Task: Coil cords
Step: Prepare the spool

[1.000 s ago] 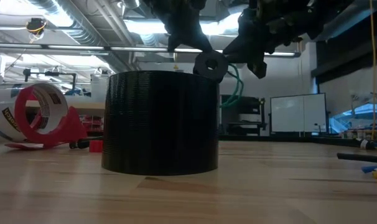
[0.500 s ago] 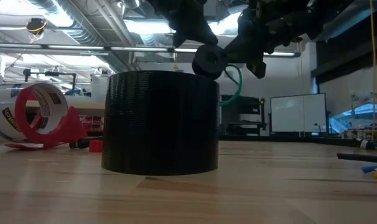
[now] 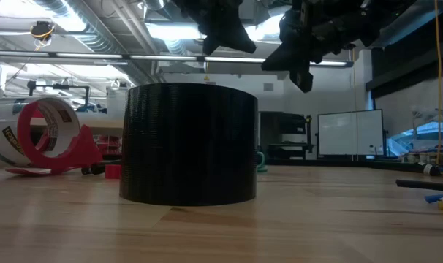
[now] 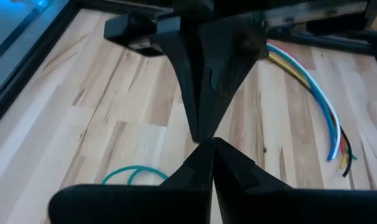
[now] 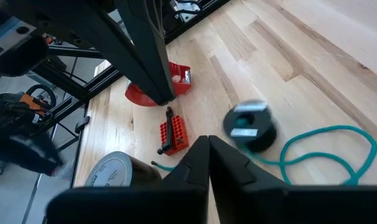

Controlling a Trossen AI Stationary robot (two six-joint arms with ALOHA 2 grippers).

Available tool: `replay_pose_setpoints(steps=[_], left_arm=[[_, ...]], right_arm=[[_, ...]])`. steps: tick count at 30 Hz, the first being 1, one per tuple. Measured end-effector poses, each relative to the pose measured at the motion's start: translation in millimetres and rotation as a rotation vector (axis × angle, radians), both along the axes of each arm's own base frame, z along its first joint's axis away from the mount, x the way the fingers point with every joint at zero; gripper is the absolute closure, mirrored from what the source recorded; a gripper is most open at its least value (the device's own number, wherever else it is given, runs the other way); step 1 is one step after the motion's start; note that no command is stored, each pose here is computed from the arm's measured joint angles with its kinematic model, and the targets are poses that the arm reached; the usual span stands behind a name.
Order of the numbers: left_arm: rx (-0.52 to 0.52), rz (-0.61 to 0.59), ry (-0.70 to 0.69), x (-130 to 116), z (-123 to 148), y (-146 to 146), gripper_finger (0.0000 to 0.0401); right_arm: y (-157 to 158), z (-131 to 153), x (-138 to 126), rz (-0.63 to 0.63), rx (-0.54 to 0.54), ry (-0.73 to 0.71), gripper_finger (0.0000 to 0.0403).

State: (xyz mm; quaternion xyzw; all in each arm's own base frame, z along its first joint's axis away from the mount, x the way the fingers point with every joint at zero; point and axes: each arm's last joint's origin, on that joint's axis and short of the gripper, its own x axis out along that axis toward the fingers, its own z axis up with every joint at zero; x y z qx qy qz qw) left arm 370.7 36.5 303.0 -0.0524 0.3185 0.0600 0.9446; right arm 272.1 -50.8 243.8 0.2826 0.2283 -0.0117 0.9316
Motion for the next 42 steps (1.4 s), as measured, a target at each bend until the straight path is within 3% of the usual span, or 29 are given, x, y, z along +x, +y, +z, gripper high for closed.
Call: replay_pose_setpoints(steps=[6, 13, 18, 22, 29, 34, 37, 42], left_arm=[[-0.033, 0.069, 0.244, -17, -17, 0, 0.0398], [0.029, 0.237, 0.612, -50, -33, 6, 0.0357], [0.045, 0.38, 0.693, -61, -37, 17, 0.0321], [0.014, 0.485, 0.777, -75, -57, 30, 0.0305], [-0.005, 0.533, 1.047, -121, -94, 41, 0.0297], [0.004, 0.508, 0.945, -151, -87, 34, 0.0297], [-0.02, 0.543, 0.781, -173, -78, 28, 0.0297], [-0.145, 0.591, 0.443, -205, -80, 17, 0.0297]], right_arm=[[0, -1, 0, -0.002, 0.006, 0.007, 0.0364], [0, 0, 0, 0.003, -0.006, 0.003, 0.0363], [0, 0, 0, -0.014, 0.029, 0.008, 0.0363], [1, -5, -2, -0.023, 0.063, 0.06, 0.0357], [2, -5, -9, -0.045, 0.135, 0.171, 0.0309], [3, 13, -17, -0.039, 0.11, 0.28, 0.0312], [4, 18, -26, -0.065, 0.064, 0.356, 0.0321], [2, 17, -35, -0.172, -0.015, 0.434, 0.0336]])
